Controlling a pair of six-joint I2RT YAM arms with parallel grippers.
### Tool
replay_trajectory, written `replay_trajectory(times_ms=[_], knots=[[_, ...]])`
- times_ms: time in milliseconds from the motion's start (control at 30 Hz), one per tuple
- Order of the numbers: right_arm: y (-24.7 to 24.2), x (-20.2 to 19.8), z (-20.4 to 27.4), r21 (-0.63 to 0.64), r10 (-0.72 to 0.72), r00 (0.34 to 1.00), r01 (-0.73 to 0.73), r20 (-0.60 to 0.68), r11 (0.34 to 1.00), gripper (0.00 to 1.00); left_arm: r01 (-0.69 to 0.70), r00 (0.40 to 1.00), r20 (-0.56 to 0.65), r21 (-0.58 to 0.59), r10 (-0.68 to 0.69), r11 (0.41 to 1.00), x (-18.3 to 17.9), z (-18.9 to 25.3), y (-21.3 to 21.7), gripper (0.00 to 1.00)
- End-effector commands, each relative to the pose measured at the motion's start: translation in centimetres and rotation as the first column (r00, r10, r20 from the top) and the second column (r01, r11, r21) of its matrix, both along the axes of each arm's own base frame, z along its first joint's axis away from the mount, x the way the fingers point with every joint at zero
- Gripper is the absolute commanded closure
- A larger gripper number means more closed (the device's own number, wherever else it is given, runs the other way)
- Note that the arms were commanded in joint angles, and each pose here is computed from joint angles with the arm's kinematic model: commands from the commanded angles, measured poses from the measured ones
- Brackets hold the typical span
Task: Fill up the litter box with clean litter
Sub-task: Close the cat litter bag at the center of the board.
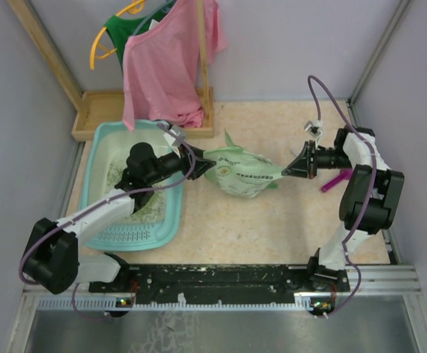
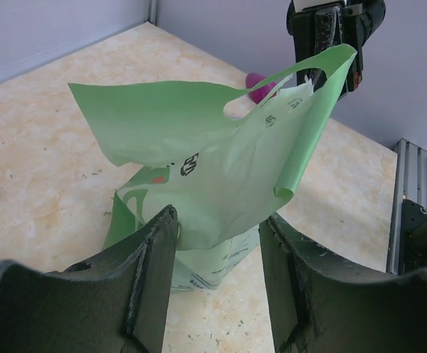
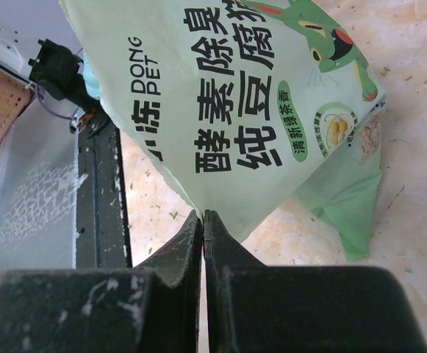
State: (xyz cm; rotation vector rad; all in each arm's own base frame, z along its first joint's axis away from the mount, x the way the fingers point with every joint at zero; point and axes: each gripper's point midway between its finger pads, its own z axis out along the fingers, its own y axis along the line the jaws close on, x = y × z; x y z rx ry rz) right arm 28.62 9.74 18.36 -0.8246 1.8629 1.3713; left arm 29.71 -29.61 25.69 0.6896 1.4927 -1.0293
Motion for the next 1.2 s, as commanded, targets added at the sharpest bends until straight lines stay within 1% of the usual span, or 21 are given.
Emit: replay_trajectory(times_ms=[0, 100, 133, 200, 400, 433, 533, 600, 700, 733, 800, 933, 1067, 1167], knots=[[0.0, 1.1, 1.5, 0.045, -0.024, 0.998, 0.022, 0.051, 0.999, 1.00, 0.061, 0.998, 0.010, -0.036, -0.061, 0.997, -0.5, 0.6, -0.6, 0.48], [0.0, 1.0, 1.5, 0.039, -0.023, 0.998, 0.021, 0.050, 0.999, 1.00, 0.070, 0.997, -0.004, -0.035, -0.071, 0.997, -0.3, 0.6, -0.8, 0.56], [0.0, 0.9, 1.6, 0.036, -0.022, 0.998, 0.020, 0.055, 0.999, 1.00, 0.069, 0.998, -0.007, -0.044, -0.070, 0.997, -0.1, 0.8, -0.7, 0.60], [0.0, 0.8, 1.7, 0.027, -0.019, 0.998, 0.018, 0.062, 0.999, 1.00, 0.084, 0.996, -0.036, -0.071, -0.087, 0.994, 0.0, 1.1, -0.7, 0.74], [-0.2, 0.3, 1.4, 0.001, -0.011, 0.999, 0.011, 0.052, 1.000, 1.00, 0.192, 0.968, -0.141, -0.121, -0.208, 0.974, 0.6, 1.1, -0.8, 0.98], [-0.2, 0.2, 1.4, -0.002, -0.012, 0.999, 0.013, 0.046, 1.000, 1.00, 0.202, 0.961, -0.165, -0.130, -0.222, 0.971, 0.8, 1.1, -0.6, 1.00], [-0.5, 0.0, 1.2, -0.006, -0.025, 1.000, 0.025, 0.018, 1.000, 1.00, 0.236, 0.934, -0.238, -0.150, -0.267, 0.960, 1.5, 1.5, 0.2, 1.00], [-0.7, -0.2, 1.0, -0.014, -0.032, 0.999, 0.032, -0.001, 0.999, 1.00, 0.280, 0.903, -0.287, -0.169, -0.319, 0.945, 1.5, 1.9, 0.9, 1.00], [-1.0, -0.4, 1.0, -0.022, -0.042, 0.999, 0.042, -0.010, 0.999, 1.00, 0.284, 0.879, -0.343, -0.179, -0.330, 0.942, 2.1, 2.9, 2.2, 1.00], [-1.1, -0.4, 1.2, -0.022, -0.047, 0.999, 0.047, -0.009, 0.999, 1.00, 0.280, 0.878, -0.354, -0.164, -0.322, 0.946, 2.3, 3.4, 2.4, 1.00], [-1.1, -0.6, 1.4, -0.018, -0.054, 0.999, 0.053, -0.007, 0.998, 1.00, 0.288, 0.889, -0.338, -0.109, -0.307, 0.952, 2.5, 4.1, 2.5, 1.00], [-1.1, -1.0, 1.3, -0.023, -0.055, 0.998, 0.054, -0.030, 0.998, 1.00, 0.293, 0.853, -0.437, -0.050, -0.285, 0.955, 3.1, 4.4, 2.7, 1.00], [-0.9, -1.5, 0.6, -0.011, -0.056, 0.996, 0.056, -0.075, 0.998, 1.00, 0.290, 0.805, -0.538, -0.012, -0.250, 0.957, 3.6, 3.0, 2.8, 1.00], [-0.6, -2.1, 0.2, 0.006, -0.053, 0.996, 0.053, -0.071, 0.999, 1.00, 0.267, 0.798, -0.563, 0.010, -0.215, 0.964, 3.6, 2.0, 3.1, 1.00]])
